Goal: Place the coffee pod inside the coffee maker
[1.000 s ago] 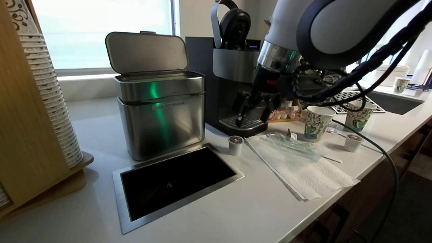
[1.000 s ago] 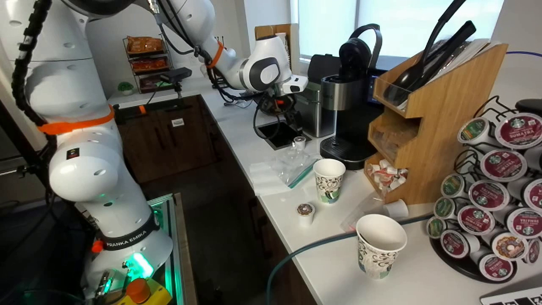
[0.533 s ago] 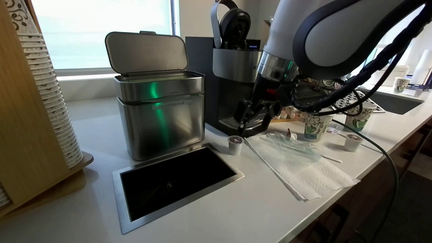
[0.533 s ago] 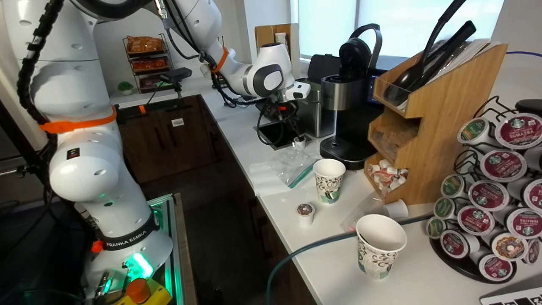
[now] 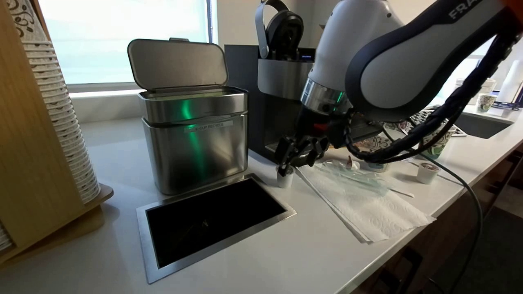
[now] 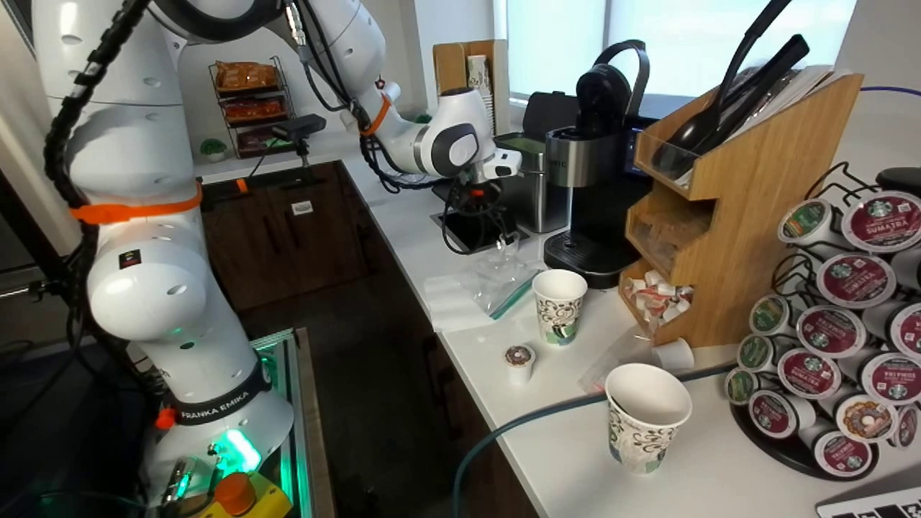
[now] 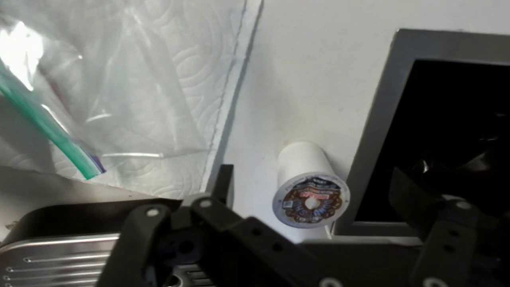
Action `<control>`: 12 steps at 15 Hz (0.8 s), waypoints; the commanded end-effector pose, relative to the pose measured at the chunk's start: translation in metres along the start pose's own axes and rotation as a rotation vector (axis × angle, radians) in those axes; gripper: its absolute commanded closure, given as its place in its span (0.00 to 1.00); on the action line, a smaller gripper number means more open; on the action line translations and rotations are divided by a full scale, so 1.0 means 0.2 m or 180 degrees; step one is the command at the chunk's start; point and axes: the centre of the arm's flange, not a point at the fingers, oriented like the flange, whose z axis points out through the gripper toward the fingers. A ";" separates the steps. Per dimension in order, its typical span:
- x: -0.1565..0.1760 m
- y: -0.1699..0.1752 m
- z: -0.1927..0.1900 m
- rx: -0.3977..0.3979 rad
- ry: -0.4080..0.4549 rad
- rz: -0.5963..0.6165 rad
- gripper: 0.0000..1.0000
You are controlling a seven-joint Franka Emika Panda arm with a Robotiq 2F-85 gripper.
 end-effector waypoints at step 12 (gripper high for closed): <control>0.10 -0.10 0.13 -0.0264 0.0079 -0.0009 0.34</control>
